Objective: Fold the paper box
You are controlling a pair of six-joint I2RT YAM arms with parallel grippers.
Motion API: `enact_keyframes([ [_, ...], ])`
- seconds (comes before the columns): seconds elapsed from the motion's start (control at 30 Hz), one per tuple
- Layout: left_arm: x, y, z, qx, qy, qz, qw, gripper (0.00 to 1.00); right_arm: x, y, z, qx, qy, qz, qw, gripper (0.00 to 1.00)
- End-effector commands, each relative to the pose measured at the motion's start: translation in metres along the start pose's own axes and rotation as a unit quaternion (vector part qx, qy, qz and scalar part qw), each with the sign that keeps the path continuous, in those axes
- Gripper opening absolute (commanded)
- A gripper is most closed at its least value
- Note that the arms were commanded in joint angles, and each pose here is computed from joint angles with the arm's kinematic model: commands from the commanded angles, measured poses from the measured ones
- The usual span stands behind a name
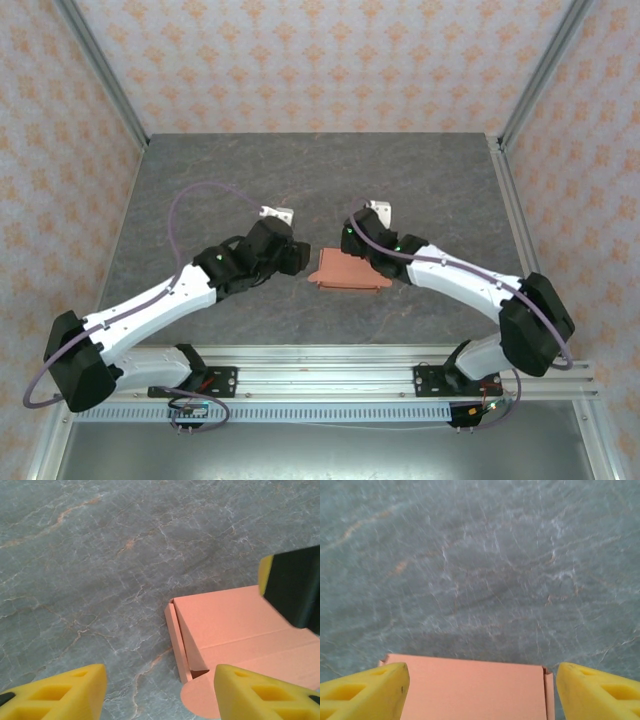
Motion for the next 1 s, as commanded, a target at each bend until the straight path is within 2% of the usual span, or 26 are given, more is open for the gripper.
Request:
enact_keyframes([
  [0.0, -0.002, 0.008, -0.010, 0.001, 0.041, 0.058, 0.997, 0.59, -0.025, 0.004, -0.019, -0.011, 0.015, 0.036, 0.999, 0.77],
  [0.17, 0.012, 0.032, -0.017, -0.007, 0.049, 0.145, 0.988, 0.59, -0.054, 0.019, -0.015, 0.012, -0.042, 0.083, 0.996, 0.72],
  [0.27, 0.021, 0.049, -0.024, -0.017, 0.064, 0.194, 0.979, 0.69, -0.064, 0.035, -0.016, 0.036, -0.063, 0.108, 0.991, 0.73],
  [0.37, 0.030, 0.059, -0.023, -0.025, 0.058, 0.219, 0.974, 0.72, -0.067, 0.048, -0.014, 0.060, -0.083, 0.125, 0.987, 0.75],
  [0.73, 0.056, 0.058, -0.033, -0.030, 0.062, 0.222, 0.973, 0.73, -0.039, 0.078, -0.004, 0.087, -0.110, 0.182, 0.973, 0.75],
  [0.97, 0.049, 0.047, -0.025, -0.002, 0.026, 0.210, 0.977, 0.74, -0.040, 0.088, -0.006, 0.090, -0.107, 0.204, 0.969, 0.85],
])
Point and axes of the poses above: each hand's point on the last joint's axis, 136 mm out from that joint toward the fingers, its own x axis out along the fingers, its own z axis along the line the jaws close on, y = z × x, the point moved 2 cm from there along -x, back along the fingers, and after that the axes turned 14 degrees about -x, right-handed, at the moved point
